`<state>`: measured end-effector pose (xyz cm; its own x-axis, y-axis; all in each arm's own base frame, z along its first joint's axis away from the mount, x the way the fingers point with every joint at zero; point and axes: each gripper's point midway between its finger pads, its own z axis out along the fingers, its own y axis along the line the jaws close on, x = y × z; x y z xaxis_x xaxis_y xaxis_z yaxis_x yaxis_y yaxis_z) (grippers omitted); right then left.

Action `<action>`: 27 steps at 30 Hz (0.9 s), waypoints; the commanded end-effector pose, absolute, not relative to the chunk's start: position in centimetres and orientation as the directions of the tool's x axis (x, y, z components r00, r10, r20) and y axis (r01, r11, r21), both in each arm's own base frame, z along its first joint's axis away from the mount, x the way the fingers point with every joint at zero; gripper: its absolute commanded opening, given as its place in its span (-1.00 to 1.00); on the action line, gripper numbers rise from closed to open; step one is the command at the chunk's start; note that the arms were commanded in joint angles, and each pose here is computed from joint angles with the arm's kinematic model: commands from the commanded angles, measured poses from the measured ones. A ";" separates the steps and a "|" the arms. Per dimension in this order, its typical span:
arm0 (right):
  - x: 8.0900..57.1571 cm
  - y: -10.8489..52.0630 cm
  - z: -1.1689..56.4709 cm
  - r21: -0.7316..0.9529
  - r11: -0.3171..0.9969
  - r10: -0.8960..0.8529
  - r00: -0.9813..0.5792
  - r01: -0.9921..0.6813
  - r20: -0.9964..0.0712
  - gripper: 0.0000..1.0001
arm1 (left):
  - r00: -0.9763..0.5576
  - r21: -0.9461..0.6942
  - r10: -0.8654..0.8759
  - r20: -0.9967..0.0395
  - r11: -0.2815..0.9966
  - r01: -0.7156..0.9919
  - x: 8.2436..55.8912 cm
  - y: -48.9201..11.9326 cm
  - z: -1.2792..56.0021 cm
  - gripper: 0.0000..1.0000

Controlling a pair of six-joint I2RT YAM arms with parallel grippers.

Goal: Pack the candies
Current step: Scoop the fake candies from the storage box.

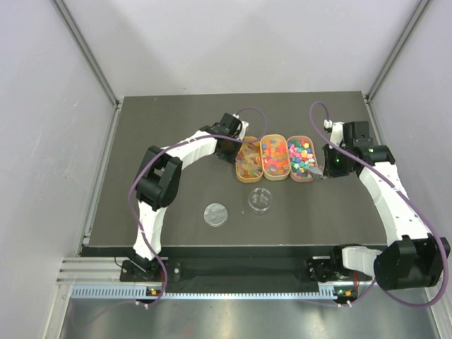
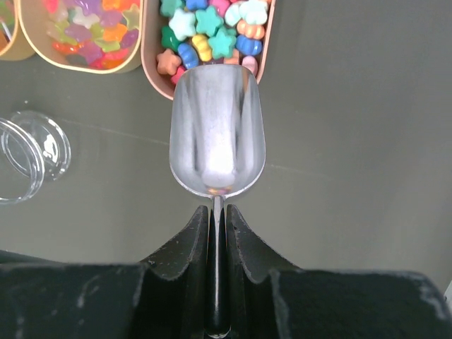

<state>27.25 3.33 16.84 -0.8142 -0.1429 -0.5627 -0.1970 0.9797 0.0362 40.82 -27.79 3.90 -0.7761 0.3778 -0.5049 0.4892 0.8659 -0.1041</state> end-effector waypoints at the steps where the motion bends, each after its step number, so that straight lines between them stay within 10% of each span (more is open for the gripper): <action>1: 28.0 3.3 17.1 0.026 0.979 -0.156 -0.818 -0.204 -0.555 -1.00 | -0.709 -0.112 0.391 -0.586 0.828 0.550 41.7 -30.5 6.5 -1.00; 9: 30.3 4.3 17.9 0.026 0.972 -0.182 -0.825 -0.232 -0.535 -1.00 | -0.672 0.140 0.427 -0.605 0.888 0.438 42.9 -24.8 7.4 -0.92; 27: 32.0 5.4 19.3 -0.031 0.957 -0.259 -0.804 -0.288 -0.536 -1.00 | -0.580 0.164 0.321 -0.749 0.938 0.307 48.3 -20.1 12.8 -0.31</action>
<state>30.71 4.82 15.98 -0.8651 -0.2222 -0.4497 -0.2549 0.9669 0.0126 45.63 -19.87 9.66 -0.6523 0.3455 -0.6746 0.3325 0.9303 0.1550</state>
